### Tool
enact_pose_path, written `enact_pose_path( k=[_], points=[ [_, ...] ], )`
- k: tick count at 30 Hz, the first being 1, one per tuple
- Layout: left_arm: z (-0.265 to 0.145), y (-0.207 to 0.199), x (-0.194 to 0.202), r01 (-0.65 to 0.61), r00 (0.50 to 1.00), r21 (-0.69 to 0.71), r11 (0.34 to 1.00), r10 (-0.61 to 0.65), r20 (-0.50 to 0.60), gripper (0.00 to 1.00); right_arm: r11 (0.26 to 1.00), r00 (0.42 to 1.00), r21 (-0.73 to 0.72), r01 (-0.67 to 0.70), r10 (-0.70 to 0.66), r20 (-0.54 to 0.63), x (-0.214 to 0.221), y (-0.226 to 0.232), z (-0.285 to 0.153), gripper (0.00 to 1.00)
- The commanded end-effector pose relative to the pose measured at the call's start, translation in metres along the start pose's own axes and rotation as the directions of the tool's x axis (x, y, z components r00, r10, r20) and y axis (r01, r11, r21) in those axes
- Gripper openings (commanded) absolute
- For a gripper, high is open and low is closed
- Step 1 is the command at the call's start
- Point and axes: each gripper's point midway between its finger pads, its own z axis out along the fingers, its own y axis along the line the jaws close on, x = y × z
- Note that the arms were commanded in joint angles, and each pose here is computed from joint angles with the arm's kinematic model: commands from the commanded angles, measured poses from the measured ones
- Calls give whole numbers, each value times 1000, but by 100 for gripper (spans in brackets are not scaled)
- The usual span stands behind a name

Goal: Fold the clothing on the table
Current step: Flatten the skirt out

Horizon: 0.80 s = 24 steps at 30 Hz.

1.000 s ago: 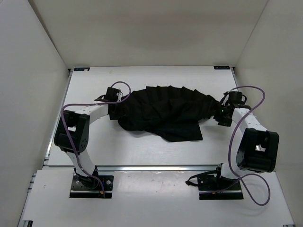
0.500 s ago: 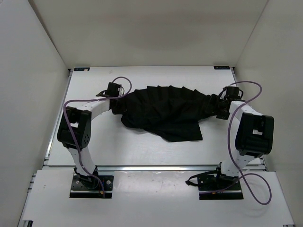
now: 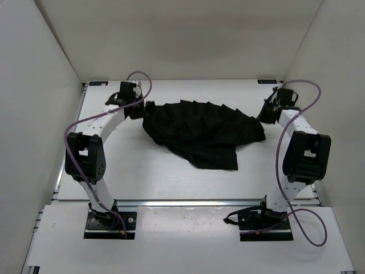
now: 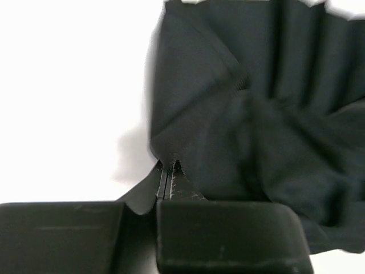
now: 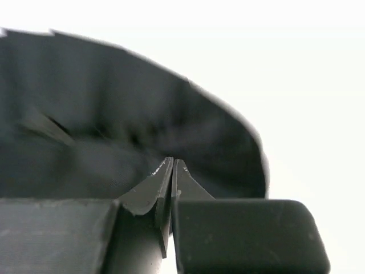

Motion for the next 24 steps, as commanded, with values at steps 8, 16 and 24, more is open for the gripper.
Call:
enact_pose_path(
  k=[8, 16, 24],
  points=[
    [-320, -76, -223, -135, 611, 93, 986, 9, 791, 0, 910, 686, -74, 409, -253, 683, -214, 156, -250, 0],
    [-269, -65, -151, -123, 731, 114, 986, 13, 682, 0, 876, 921, -352, 329, -215, 326, -24, 126, -140, 65],
    [-171, -132, -22, -207, 926, 300, 931, 88, 367, 0, 834, 980, -520, 186, -192, 42, 116, 153, -101, 65]
  ],
)
